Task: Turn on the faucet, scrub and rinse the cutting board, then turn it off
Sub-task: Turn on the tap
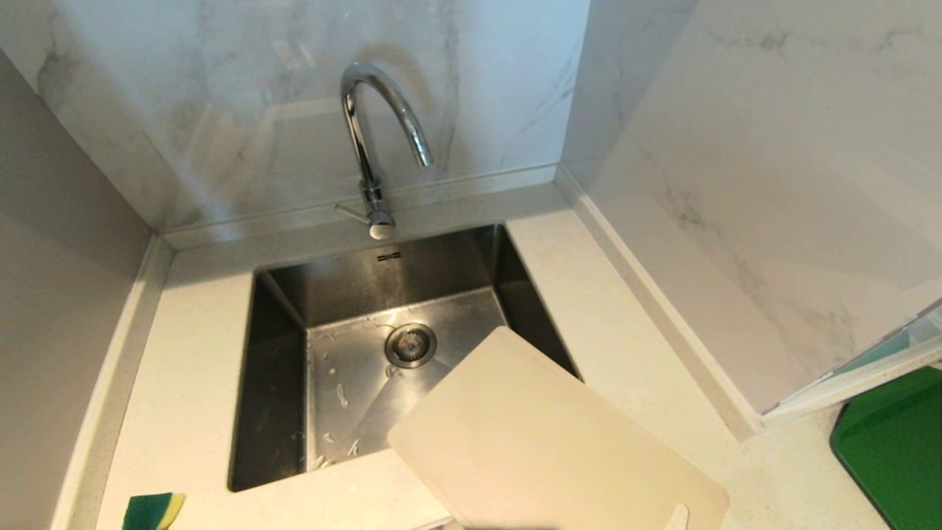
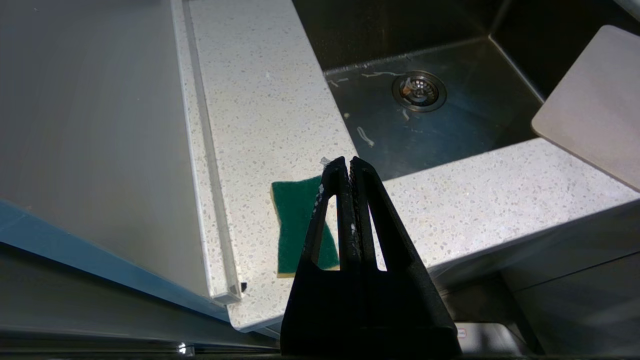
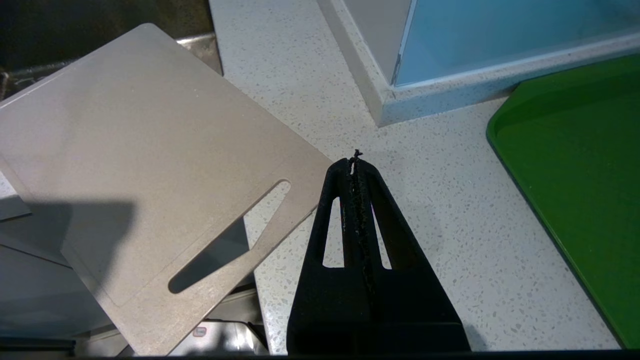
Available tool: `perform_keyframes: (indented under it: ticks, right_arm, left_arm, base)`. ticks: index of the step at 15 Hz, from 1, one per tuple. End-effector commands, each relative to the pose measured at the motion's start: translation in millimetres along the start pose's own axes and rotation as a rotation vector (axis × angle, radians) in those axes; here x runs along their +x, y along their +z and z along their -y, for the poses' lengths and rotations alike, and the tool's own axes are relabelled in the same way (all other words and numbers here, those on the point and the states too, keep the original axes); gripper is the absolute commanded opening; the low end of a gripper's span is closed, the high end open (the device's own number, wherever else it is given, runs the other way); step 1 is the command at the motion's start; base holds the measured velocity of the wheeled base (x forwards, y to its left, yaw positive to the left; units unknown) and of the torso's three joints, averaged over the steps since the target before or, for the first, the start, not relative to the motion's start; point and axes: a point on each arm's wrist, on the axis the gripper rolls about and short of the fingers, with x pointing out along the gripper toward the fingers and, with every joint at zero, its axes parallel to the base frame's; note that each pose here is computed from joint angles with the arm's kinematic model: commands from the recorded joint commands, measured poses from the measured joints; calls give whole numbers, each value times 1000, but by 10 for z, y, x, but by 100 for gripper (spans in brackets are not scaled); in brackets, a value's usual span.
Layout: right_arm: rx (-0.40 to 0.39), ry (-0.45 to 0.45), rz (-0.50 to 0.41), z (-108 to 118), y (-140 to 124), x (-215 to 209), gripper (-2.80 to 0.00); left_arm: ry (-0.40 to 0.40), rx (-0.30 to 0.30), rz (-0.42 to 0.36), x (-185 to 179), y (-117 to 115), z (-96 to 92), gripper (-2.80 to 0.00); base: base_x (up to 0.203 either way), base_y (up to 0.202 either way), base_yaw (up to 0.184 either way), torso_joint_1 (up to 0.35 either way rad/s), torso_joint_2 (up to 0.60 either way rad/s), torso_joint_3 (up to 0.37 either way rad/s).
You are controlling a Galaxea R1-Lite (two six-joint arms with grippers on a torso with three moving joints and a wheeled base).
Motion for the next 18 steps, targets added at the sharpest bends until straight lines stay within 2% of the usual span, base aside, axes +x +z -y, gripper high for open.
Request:
perform_keyframes:
  ticks: [1,6,7,9,12,18]
  right_arm:
    - [0,0,-4,0,-3,2,-280]
    - [0,1,-3,0,-4,2,-280]
    - [0,1,-1,0,-4,1,-280]
    - [0,1,-3,0,-5,1,-280]
    - [0,1,-4,0,-5,2,-280]
    - [-1,1,-1,0,-2,0,-280]
  left_arm:
    - [0,0,-1,1,-4,0,-280]
    - [-3,7,-5,-1,-5,0,-280]
    - [-3,25,-6,-2,-2,1,-280]
    - [-5,39,33,-39,155,4,-280]
    - [-30,40,45,-34,768,22,-280]
    - [-118,73,100,462,2358,83,-280]
  base:
    - [0,0,0,0,0,0]
    - [0,0,0,0,0,0]
    - [0,0,0,0,0,0]
    - [0,0,0,0,0,0]
    - [0,0,0,0,0,0]
    - [0,0,0,0,0,0]
